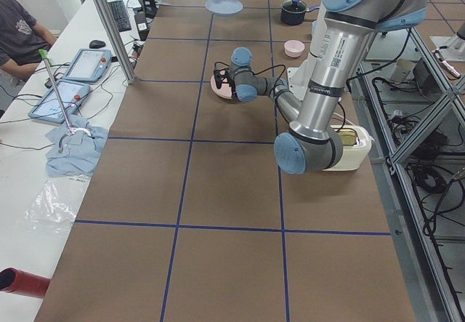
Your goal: Stack three plates with pink and blue
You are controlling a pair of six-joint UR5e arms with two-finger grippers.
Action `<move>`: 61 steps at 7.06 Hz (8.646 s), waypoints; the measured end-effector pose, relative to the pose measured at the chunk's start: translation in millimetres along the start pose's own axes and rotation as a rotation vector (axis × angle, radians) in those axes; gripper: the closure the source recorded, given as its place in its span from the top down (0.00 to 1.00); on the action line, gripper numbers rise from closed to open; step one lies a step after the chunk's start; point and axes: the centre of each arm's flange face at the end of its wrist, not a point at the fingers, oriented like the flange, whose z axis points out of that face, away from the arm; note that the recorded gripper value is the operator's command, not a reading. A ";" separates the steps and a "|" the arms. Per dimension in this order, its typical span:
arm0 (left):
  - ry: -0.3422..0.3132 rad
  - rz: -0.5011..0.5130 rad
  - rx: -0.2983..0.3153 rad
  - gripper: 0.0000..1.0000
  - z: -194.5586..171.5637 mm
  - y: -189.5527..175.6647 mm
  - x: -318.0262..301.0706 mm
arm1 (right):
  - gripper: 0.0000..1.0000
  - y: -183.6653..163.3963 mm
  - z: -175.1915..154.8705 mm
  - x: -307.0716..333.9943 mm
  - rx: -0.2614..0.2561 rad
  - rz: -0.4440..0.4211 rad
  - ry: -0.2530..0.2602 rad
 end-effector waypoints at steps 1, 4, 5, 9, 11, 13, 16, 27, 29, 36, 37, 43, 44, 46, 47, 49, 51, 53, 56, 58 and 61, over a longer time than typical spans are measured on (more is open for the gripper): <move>-0.017 0.040 0.013 1.00 -19.9 -1.9 -10.5 | 0.00 -13.9 2.8 -28.8 0.008 0.023 -0.017; -0.100 0.134 0.058 1.00 -65.1 -22.6 -25.7 | 0.00 -37.4 72.8 -155.6 -0.005 0.047 -0.036; -0.129 0.182 0.073 1.00 -78.1 -38.2 -41.5 | 0.00 -33.8 104.1 -196.9 0.000 0.058 -0.034; -0.282 0.408 0.128 1.00 -164.3 -129.6 -142.5 | 0.00 16.1 206.5 -333.4 0.033 0.104 -0.004; -0.326 0.459 0.132 1.00 -184.6 -151.0 -175.8 | 0.00 48.3 240.8 -381.9 0.043 0.109 0.024; -0.337 0.464 0.131 1.00 -186.8 -155.1 -183.2 | 0.00 79.5 265.3 -409.4 0.047 0.097 0.051; -0.340 0.461 0.130 1.00 -186.3 -156.7 -186.0 | 0.00 105.3 279.8 -428.6 0.040 0.083 0.081; -0.395 0.551 0.132 1.00 -222.4 -204.9 -235.8 | 1.00 18.5 180.0 -367.2 0.066 0.036 0.311; -0.448 0.666 0.103 1.00 -268.3 -252.0 -307.7 | 1.00 -22.0 115.7 -260.2 -0.008 -0.071 0.387; -0.574 0.715 0.046 1.00 -346.7 -268.4 -501.4 | 1.00 11.6 -8.3 15.4 -0.160 -0.124 0.439; -0.572 0.684 0.029 1.00 -347.3 -265.6 -502.2 | 1.00 16.3 -14.9 32.4 -0.158 -0.088 0.449; -0.422 0.494 -0.113 1.00 -350.0 -234.4 -478.2 | 1.00 32.4 -86.4 140.7 -0.099 0.128 0.344; -0.420 0.492 -0.114 1.00 -349.7 -233.4 -479.1 | 1.00 38.8 -93.3 153.5 -0.098 0.114 0.337; -0.419 0.490 -0.115 1.00 -349.5 -232.2 -480.2 | 1.00 44.9 -107.5 161.4 -0.080 0.099 0.333; -0.419 0.489 -0.115 1.00 -349.5 -231.8 -480.4 | 1.00 47.0 -113.7 156.9 -0.073 0.100 0.336; -0.419 0.489 -0.115 1.00 -349.6 -231.8 -480.3 | 1.00 52.7 -123.7 141.6 -0.072 0.101 0.367; -0.419 0.489 -0.115 1.00 -349.5 -231.6 -480.6 | 1.00 55.8 -127.0 139.1 -0.071 0.099 0.391; -0.419 0.489 -0.116 1.00 -349.3 -231.6 -481.1 | 1.00 56.4 -126.9 139.7 -0.071 0.100 0.393; -0.401 0.449 -0.110 1.00 -348.5 -230.9 -479.5 | 1.00 56.6 -126.3 140.9 -0.072 0.101 0.392; -0.368 0.371 -0.094 1.00 -347.7 -229.8 -475.1 | 1.00 56.6 -126.1 141.0 -0.072 0.101 0.390; -0.363 0.360 -0.094 1.00 -347.5 -228.2 -475.5 | 1.00 56.7 -125.9 140.9 -0.073 0.102 0.388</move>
